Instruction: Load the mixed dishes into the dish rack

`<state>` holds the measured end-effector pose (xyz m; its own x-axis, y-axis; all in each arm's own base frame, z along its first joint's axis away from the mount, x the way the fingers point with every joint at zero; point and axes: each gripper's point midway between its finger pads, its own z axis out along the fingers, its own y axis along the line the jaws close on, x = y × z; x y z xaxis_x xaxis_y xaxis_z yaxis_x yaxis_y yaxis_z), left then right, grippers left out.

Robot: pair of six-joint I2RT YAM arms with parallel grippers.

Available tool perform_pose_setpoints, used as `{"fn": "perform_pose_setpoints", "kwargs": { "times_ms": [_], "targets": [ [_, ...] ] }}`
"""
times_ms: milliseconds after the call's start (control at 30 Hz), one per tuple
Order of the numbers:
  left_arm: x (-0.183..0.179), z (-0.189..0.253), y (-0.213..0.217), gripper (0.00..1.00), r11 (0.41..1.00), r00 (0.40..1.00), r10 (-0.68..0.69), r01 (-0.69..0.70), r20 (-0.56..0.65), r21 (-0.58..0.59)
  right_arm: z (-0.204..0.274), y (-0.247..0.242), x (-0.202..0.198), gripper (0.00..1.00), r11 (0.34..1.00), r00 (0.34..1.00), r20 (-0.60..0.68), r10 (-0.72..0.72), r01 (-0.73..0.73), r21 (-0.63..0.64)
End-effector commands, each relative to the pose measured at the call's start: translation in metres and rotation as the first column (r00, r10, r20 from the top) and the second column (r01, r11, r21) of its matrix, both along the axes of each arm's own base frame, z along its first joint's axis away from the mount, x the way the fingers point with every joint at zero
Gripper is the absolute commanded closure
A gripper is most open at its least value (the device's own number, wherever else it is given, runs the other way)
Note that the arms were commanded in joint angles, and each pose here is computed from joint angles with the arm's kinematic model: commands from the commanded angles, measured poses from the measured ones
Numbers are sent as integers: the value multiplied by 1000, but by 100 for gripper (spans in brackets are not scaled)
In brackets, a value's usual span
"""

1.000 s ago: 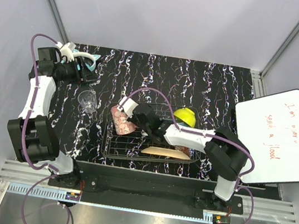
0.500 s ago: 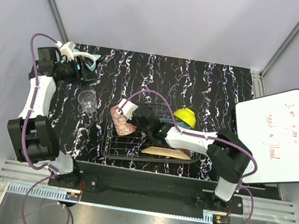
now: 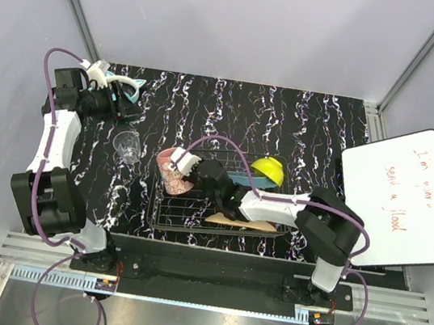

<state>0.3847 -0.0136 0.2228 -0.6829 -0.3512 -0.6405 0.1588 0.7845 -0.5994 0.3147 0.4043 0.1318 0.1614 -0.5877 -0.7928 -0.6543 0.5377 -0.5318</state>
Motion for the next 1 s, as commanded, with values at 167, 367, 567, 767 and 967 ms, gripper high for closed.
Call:
{"fn": "perform_pose_setpoints", "kwargs": {
  "times_ms": [167,367,567,767,967],
  "targets": [
    [6,5,1,43,1000,998,-24,24,51,13,53,24,24,100,965,982,167,-84,38,261],
    [6,7,0,43,999,998,-30,29,57,15,26,23,22,86,977,992,114,-63,38,209],
    [5,10,-1,43,999,997,-38,37,64,12,9,22,22,80,985,996,78,-42,28,168],
    [5,17,-2,43,999,996,-46,45,78,17,-4,24,22,72,989,998,46,-37,30,145],
    [7,21,-2,44,999,996,-45,44,83,16,-13,24,11,69,993,1000,-28,5,-1,120]
  ]
}}
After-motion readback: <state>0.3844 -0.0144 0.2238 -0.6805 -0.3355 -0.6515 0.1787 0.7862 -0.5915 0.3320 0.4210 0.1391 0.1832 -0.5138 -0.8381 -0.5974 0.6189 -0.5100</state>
